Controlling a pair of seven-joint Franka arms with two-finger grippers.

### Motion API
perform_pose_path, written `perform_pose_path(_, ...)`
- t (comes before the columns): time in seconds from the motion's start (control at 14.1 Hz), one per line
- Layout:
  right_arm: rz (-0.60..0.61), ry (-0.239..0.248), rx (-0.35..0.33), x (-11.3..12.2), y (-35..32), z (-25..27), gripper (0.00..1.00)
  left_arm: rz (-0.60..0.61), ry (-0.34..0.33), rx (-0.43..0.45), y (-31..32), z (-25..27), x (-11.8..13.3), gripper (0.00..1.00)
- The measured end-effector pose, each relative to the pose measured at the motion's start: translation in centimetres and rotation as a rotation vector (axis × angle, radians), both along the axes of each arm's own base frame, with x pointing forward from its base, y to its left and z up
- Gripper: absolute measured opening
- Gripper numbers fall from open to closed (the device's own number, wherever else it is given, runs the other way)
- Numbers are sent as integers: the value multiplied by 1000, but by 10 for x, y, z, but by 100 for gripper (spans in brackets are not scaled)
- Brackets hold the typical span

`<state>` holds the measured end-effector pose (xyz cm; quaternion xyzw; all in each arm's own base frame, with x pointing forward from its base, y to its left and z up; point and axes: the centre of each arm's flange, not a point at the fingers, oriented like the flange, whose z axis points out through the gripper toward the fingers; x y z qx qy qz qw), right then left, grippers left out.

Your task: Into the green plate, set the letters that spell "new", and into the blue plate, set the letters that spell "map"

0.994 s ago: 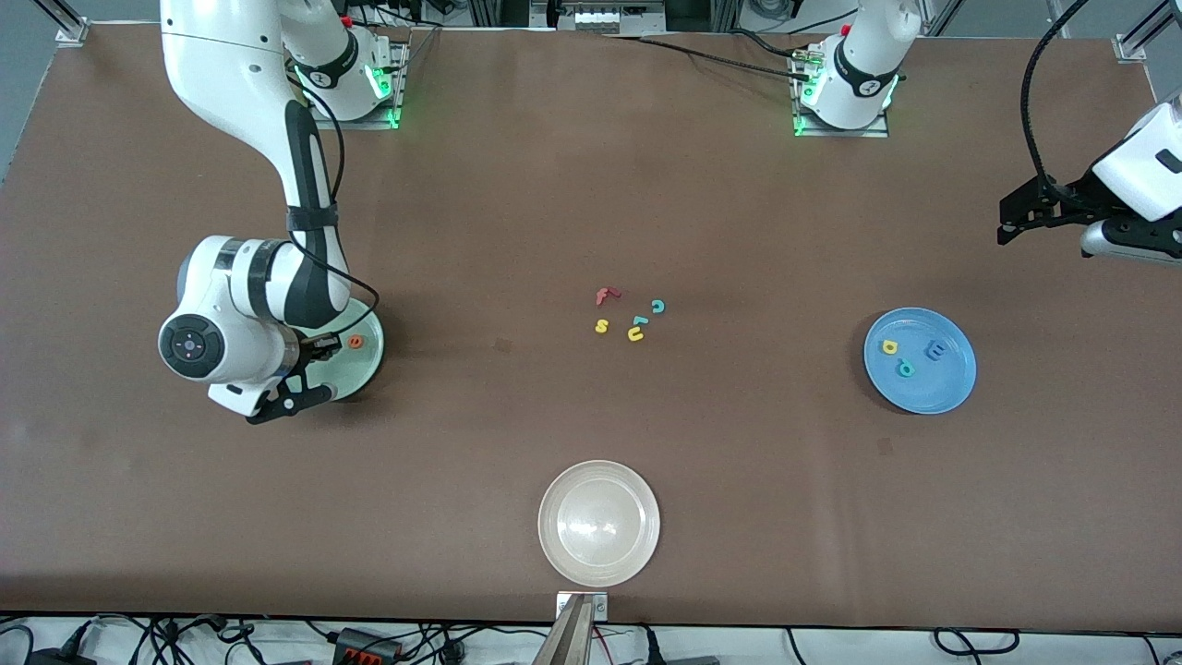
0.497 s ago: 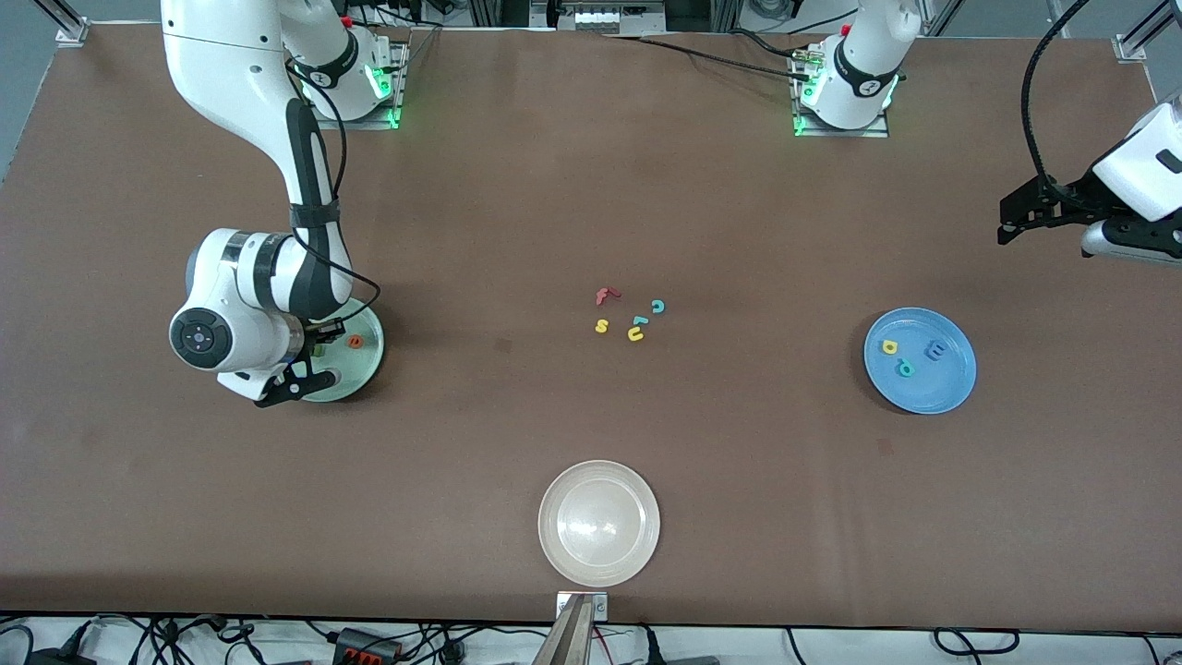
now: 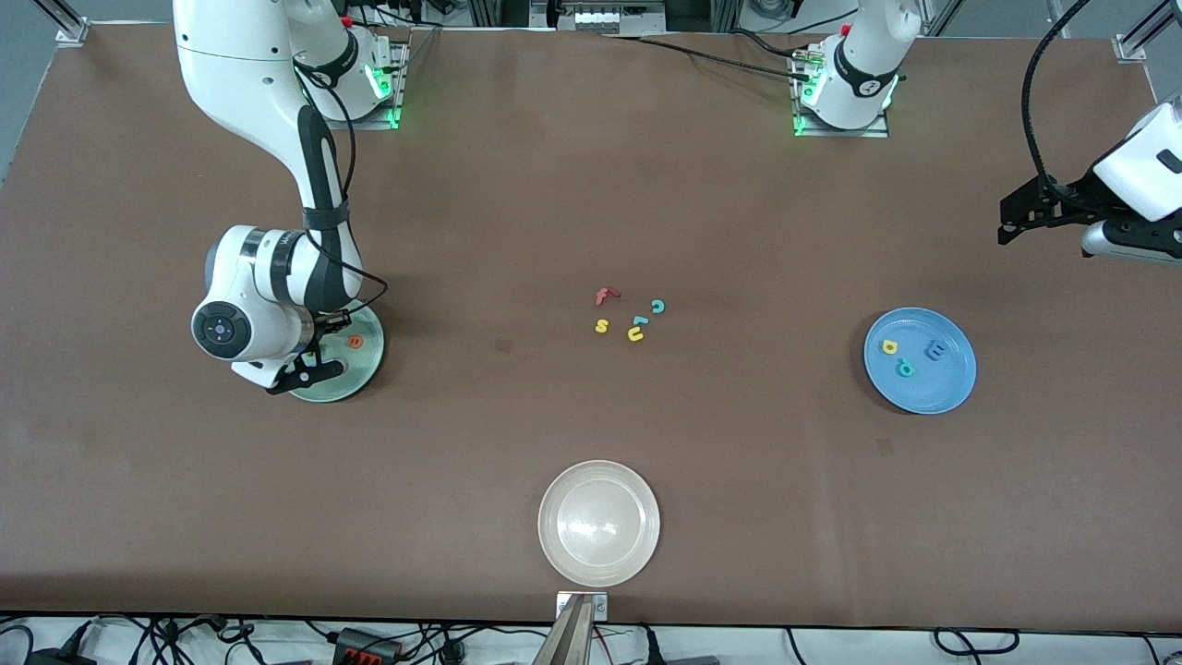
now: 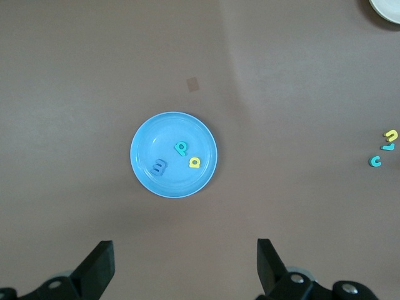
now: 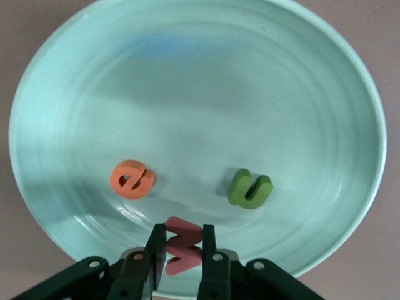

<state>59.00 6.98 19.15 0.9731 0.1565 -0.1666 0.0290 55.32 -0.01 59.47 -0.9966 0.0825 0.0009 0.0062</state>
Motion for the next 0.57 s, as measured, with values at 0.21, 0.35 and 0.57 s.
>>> perform_pose_path(0.21,0,-4,-1,0,0,0,51,0,0,0,0,0,0,100)
perform_pose_path(0.35,-1,-17,1,4,0,4,71,0,0,0,0,0,0,100)
perform_pose_path(0.57,-16,-69,18,25,-4,46,100,0,0,0,0,0,0,100)
